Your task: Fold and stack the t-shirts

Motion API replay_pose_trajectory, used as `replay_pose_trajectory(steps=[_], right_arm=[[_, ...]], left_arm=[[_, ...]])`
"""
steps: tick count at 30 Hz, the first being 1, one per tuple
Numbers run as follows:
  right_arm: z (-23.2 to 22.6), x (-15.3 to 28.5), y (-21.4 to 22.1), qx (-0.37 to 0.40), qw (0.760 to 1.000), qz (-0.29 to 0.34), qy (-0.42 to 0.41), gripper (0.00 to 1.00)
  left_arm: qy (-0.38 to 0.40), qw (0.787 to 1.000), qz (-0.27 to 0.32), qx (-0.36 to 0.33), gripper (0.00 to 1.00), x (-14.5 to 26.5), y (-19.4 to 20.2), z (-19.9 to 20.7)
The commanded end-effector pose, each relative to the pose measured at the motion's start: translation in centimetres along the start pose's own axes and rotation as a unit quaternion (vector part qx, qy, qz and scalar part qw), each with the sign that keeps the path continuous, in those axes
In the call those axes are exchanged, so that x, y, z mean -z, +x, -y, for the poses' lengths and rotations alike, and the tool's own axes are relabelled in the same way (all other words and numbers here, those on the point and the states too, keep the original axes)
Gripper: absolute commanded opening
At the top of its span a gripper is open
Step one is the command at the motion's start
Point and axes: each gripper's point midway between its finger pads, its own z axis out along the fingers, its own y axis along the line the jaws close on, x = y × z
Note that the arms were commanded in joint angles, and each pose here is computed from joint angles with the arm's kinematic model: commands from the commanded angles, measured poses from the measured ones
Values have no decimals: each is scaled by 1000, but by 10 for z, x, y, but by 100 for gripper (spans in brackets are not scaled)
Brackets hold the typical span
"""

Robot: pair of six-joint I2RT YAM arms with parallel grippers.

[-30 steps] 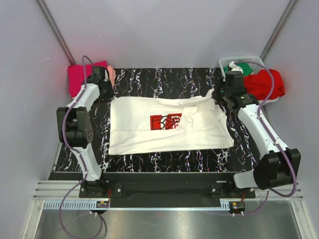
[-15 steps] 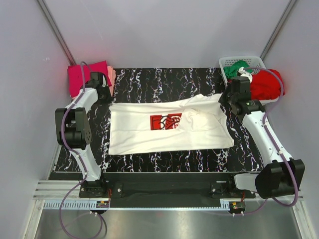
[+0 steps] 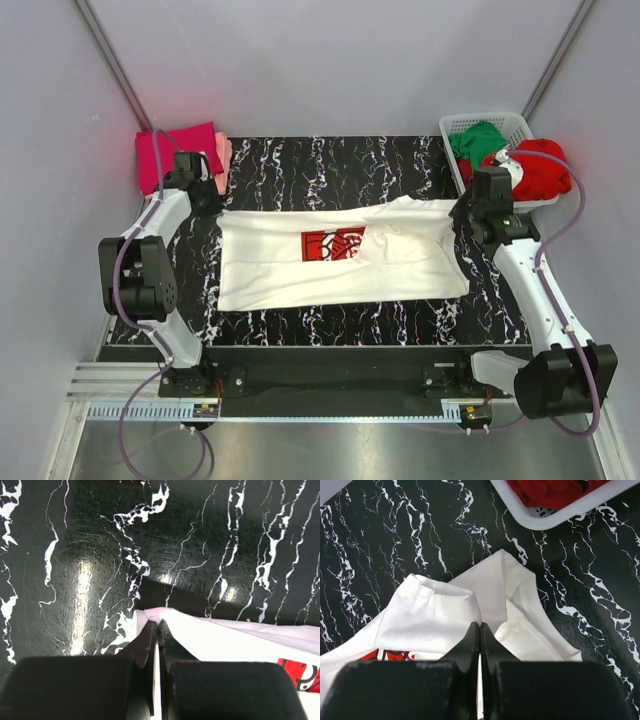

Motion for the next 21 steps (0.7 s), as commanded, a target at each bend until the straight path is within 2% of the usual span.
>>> replay_pose_trajectory(steps=[1,10,13,16,17,18,19,20,21], right_arm=[[20,15,-8,-30,999,30,31,0],[40,13,20,-47,997,-3,59,0],[46,12,29,-51,996,-14,70,0],[57,11,43,-58,994,-31,91,0],[60,10,47,-60,993,-36,96,0],[65,12,52,-62,992,-41,103,3],[71,11,63,-62,990,-51,114,14],[76,11,66,-70,989,-51,121,20],[81,14,69,-77,988,-51,126,26]], left_arm=[[27,999,43,-16,0,11,-14,7],[27,995,85,-44,0,25,-7,6],[17,996,81,-44,0,28,-2,2],[1,998,55,-36,0,30,8,-4],[-10,999,30,-32,0,32,19,-9],[-15,999,21,-29,3,32,24,-11],[-16,999,19,-22,6,34,27,-12],[-19,999,26,-16,9,35,27,-14],[-20,999,37,-7,24,42,31,-17]])
